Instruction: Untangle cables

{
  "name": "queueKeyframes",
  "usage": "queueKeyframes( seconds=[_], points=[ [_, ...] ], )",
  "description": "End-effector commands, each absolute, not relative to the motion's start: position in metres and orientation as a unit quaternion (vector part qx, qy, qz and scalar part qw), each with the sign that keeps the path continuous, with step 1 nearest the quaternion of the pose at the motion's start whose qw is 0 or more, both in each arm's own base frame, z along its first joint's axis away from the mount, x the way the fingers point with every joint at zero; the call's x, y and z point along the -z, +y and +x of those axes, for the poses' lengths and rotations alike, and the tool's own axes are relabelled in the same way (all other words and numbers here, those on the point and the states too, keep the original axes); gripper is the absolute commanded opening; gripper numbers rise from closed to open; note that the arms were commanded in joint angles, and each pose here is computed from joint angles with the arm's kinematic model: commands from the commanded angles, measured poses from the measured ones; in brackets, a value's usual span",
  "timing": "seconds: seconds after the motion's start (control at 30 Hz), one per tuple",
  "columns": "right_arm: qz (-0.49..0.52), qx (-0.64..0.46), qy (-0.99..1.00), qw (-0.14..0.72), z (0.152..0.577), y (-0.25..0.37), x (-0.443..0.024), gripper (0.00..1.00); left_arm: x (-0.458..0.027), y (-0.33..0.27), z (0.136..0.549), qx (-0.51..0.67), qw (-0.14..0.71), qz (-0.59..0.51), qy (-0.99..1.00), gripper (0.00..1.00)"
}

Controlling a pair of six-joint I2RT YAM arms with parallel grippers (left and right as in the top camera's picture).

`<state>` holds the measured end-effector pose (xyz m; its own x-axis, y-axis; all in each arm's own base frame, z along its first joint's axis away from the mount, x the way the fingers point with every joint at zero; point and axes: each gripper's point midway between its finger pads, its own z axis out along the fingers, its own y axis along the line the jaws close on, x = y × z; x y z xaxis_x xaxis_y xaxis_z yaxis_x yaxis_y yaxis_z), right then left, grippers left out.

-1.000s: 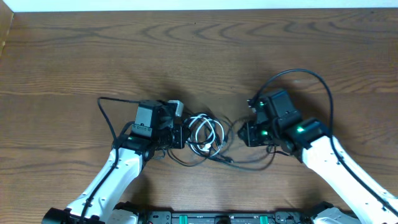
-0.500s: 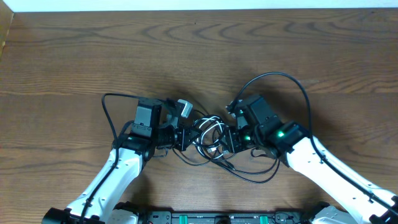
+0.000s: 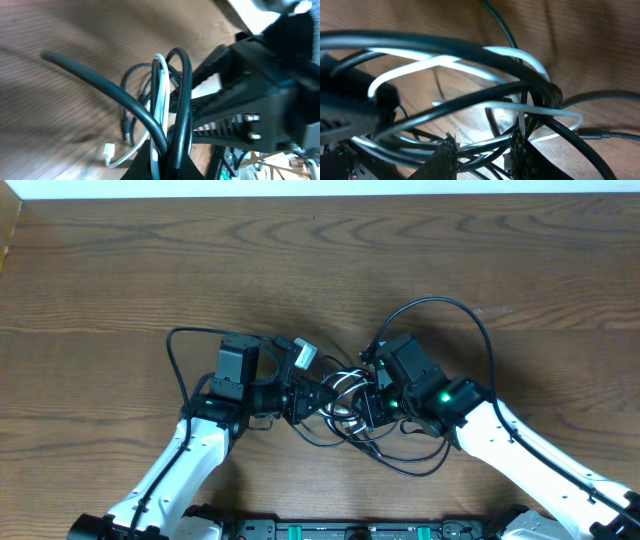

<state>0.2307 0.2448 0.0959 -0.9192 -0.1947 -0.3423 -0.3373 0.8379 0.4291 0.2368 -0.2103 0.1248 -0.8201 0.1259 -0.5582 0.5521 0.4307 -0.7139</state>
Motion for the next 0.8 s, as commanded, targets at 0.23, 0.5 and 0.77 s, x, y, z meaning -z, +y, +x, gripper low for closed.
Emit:
queueKeyframes(
  seconds=[0.23, 0.5, 0.77],
  points=[
    [-0.129, -0.198, 0.956, 0.171, 0.243, 0.232, -0.093, 0.33, -0.144, -0.219, 0.219, 0.552, 0.198, 0.240, 0.774, 0.08],
    [-0.128, -0.212, 0.953, 0.175, 0.243, 0.234, -0.101, 0.05, -0.140, -0.218, 0.223, 0.538, 0.209, 0.244, 0.779, 0.08],
    [-0.117, -0.239, 0.937, 0.228, 0.243, 0.219, -0.146, 0.11, -0.140, -0.218, 0.223, 0.538, 0.209, 0.244, 0.779, 0.08]
  ],
)
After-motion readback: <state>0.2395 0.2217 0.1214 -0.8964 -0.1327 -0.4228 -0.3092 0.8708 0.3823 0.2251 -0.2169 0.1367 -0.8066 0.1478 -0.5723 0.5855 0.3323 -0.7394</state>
